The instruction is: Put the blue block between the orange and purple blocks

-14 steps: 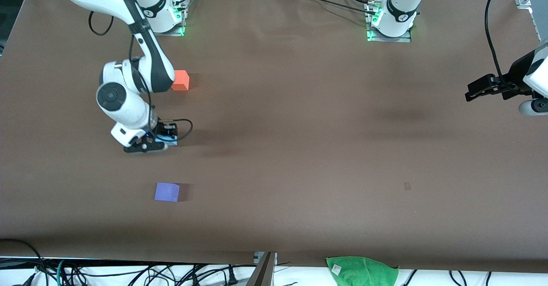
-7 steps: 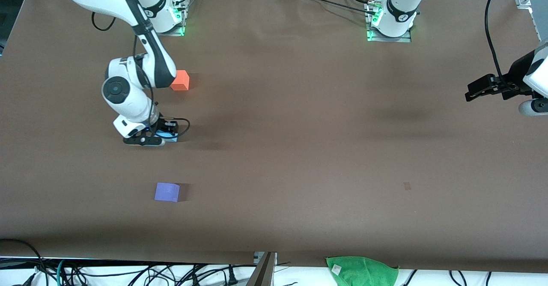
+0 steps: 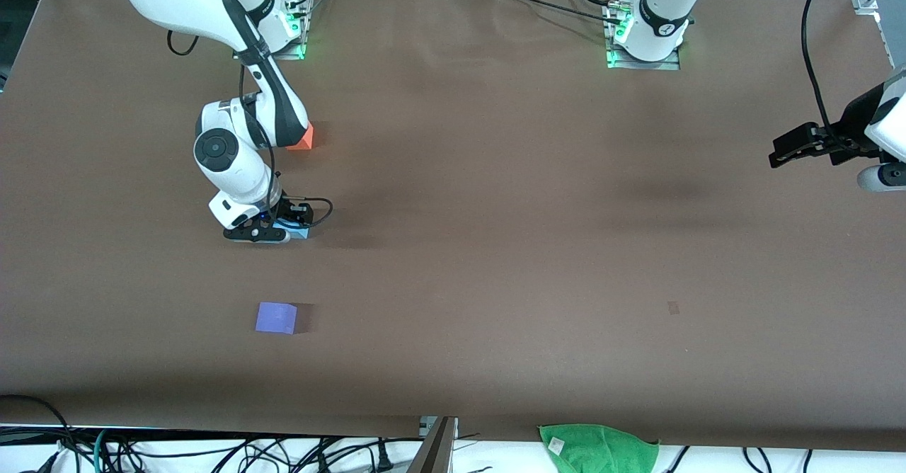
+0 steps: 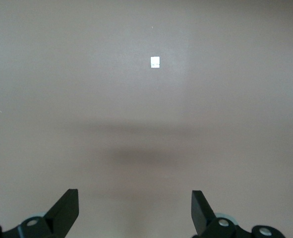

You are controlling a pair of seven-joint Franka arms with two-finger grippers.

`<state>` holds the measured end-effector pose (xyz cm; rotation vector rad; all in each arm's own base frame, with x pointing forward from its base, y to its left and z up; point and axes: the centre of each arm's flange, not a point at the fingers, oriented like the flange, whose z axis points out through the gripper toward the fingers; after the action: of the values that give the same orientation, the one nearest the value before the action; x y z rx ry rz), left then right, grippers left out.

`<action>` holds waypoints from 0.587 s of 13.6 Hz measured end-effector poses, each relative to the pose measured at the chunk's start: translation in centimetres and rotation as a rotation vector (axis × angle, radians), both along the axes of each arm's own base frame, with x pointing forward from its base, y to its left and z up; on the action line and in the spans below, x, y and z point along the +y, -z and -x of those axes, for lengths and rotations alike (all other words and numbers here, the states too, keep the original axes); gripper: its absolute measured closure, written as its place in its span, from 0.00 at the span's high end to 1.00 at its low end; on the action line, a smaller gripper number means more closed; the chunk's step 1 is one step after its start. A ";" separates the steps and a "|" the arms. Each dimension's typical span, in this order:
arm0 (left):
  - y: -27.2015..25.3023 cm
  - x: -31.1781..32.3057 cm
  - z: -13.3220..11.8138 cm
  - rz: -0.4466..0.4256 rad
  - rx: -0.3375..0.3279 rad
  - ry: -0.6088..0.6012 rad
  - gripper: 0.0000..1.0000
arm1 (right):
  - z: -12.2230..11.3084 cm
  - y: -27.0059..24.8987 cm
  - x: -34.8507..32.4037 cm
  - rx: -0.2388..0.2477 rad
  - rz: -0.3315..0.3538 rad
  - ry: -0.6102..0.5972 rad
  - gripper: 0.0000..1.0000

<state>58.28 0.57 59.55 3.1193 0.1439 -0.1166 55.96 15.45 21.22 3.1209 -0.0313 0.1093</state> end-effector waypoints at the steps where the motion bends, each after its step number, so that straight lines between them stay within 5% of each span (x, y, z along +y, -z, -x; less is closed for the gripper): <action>1: 0.0 0.0 0.0 0.000 0.000 0.000 1.00 | -0.4 -0.7 0.2 -0.007 -0.003 -0.001 0.95; 5: 0.0 0.0 0.0 0.000 0.000 0.000 1.00 | -2.2 -7.2 1.0 -0.011 -0.018 -0.001 1.00; 8: 0.0 0.0 0.0 0.000 0.000 0.000 1.00 | -3.2 -16.4 1.0 0.046 -0.017 0.002 1.00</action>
<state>58.28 0.56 59.55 3.1193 0.1437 -0.1165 59.18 16.45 37.65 3.1394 -0.0345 0.0378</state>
